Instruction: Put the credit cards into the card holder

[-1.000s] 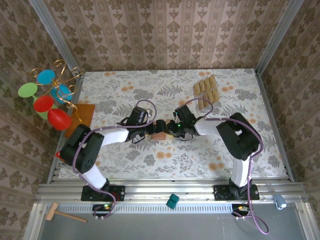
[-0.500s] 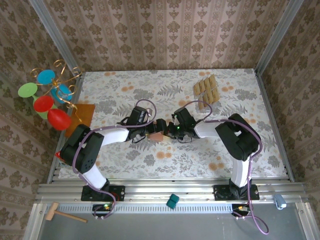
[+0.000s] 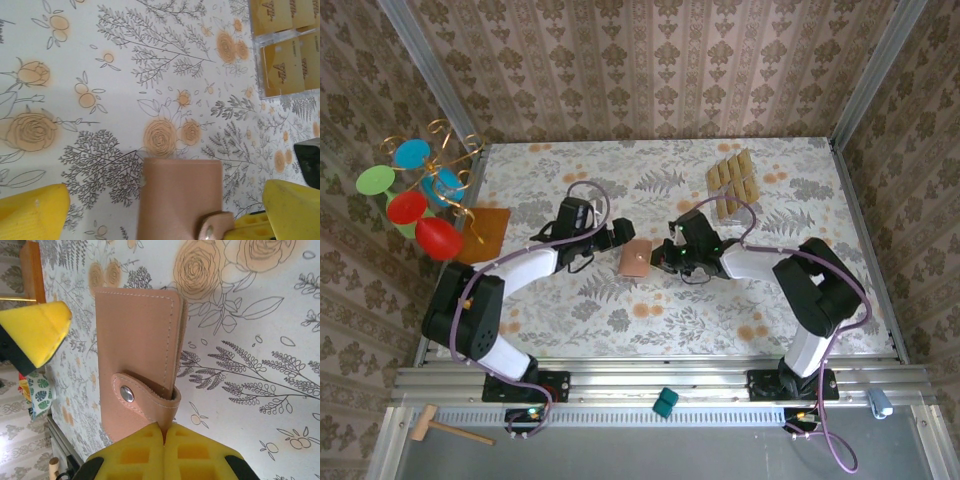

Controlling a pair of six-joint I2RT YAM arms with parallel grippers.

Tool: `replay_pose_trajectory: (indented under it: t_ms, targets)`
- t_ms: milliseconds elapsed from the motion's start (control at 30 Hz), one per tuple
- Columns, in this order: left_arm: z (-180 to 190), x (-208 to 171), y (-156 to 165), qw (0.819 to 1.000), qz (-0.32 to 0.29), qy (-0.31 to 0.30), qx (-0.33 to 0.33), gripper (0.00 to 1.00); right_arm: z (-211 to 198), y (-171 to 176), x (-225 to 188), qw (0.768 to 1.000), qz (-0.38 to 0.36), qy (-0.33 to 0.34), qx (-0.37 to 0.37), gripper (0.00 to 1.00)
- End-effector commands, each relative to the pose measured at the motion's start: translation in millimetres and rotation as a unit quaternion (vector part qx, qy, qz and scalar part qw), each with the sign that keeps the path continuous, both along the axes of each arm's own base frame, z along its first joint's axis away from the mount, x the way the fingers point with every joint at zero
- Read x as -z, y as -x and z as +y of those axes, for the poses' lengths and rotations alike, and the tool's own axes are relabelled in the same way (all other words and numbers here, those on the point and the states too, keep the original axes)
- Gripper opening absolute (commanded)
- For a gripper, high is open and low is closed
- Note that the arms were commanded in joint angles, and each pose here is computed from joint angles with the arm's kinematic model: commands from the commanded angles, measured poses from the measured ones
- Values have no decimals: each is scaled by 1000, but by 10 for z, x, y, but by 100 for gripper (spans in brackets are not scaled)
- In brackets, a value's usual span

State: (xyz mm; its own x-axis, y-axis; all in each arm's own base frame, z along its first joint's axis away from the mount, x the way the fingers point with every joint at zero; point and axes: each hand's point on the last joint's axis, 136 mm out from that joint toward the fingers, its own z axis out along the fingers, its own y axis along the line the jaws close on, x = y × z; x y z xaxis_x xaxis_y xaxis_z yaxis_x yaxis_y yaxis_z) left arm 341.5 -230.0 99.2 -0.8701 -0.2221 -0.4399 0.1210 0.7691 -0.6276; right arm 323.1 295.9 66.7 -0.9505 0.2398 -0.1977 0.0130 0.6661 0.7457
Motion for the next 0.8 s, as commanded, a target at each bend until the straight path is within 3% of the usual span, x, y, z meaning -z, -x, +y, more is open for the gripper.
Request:
replay_pose_trajectory:
  t_ms: [0, 333, 633, 767]
  targets:
    - [110, 35, 56, 1000, 13, -5, 16, 100, -80, 27, -45, 1000, -3, 5, -2, 0]
    - [-60, -132, -2, 995, 19, 70, 68, 99, -38, 0, -311, 1000, -20, -22, -5, 0]
    - [-277, -212, -55, 986, 25, 141, 87, 87, 7, -39, -440, 999, -29, -38, -5, 0]
    - [-330, -151, -50, 985, 33, 145, 88, 86, 6, -34, -458, 999, -30, -41, -4, 0]
